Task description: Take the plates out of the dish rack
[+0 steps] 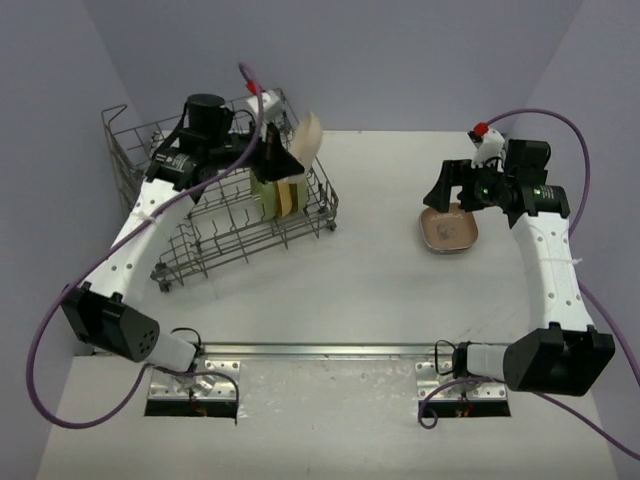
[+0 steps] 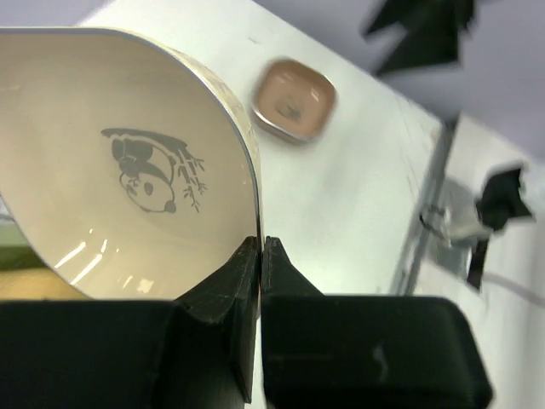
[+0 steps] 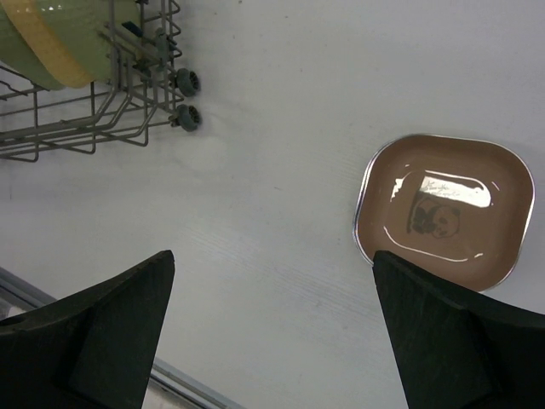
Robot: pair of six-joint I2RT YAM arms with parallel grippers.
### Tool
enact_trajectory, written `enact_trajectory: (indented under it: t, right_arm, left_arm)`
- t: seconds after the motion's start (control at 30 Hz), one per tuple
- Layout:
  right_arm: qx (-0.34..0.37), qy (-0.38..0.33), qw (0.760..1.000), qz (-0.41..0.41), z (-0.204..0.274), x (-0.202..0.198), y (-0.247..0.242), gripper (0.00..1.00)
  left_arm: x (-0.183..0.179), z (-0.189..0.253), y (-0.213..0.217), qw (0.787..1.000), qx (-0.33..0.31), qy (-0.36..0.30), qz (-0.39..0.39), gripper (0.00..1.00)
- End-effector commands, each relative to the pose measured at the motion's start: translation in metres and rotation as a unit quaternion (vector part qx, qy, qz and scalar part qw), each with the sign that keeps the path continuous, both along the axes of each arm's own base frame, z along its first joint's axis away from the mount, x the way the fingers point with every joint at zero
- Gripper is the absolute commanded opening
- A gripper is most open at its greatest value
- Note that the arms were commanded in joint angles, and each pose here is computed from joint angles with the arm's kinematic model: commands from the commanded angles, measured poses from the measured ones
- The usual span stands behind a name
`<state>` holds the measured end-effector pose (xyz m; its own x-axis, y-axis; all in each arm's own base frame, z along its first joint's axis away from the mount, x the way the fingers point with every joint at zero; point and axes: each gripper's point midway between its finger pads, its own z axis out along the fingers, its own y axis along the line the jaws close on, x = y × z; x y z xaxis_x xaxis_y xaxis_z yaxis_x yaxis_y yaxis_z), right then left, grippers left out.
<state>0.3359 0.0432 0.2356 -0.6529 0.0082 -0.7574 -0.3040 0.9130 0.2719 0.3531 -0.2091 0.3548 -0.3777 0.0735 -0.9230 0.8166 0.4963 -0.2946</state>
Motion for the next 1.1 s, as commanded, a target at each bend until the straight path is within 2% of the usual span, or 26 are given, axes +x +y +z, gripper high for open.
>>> enact_trajectory:
  t: [0.0,0.07,0.13,0.17,0.2,0.3,0.47,0.57,0.67,0.83,1.07]
  right_arm:
    - [0.026,-0.028,0.999,0.022,0.037,-0.007,0.011,0.99]
    - [0.04,-0.021,0.999,0.028,0.042,-0.012,0.017,0.99]
    - [0.053,-0.013,0.998,0.034,0.044,-0.017,0.022,0.97]
    - [0.064,-0.001,0.997,0.037,0.044,-0.022,0.028,0.95]
    - [0.069,0.006,0.997,0.041,0.043,-0.026,0.032,0.94]
    - [0.077,0.025,0.995,0.054,0.033,-0.039,0.046,0.88]
    - [0.061,0.059,0.991,0.107,-0.004,-0.067,0.088,0.86]
    - [0.056,0.064,0.986,0.144,-0.018,-0.077,0.104,0.84]
    - [0.011,0.038,0.976,0.212,-0.027,-0.083,0.122,0.83]
    - [-0.034,0.002,0.962,0.271,-0.03,-0.081,0.135,0.8]
    - [-0.067,0.008,0.946,0.318,-0.041,-0.085,0.155,0.63]
  left_arm:
    - [-0.054,-0.043,-0.008,0.957,0.247,-0.143,-0.049,0.0]
    - [-0.082,-0.067,-0.028,0.919,0.333,-0.196,-0.08,0.0]
    - [-0.103,-0.077,-0.036,0.882,0.382,-0.253,-0.113,0.0]
    - [-0.124,-0.098,-0.045,0.845,0.427,-0.289,-0.144,0.0]
    - [-0.125,-0.103,-0.041,0.814,0.465,-0.318,-0.142,0.0]
    - [-0.132,-0.12,-0.041,0.774,0.51,-0.34,-0.16,0.0]
    - [-0.15,-0.146,-0.049,0.728,0.538,-0.371,-0.209,0.0]
    - [-0.159,-0.153,-0.054,0.717,0.536,-0.381,-0.231,0.0]
    - [-0.181,-0.165,-0.062,0.706,0.524,-0.389,-0.276,0.0]
    - [-0.206,-0.169,-0.076,0.707,0.498,-0.395,-0.31,0.0]
    - [-0.222,-0.176,-0.089,0.686,0.494,-0.415,-0.336,0.0]
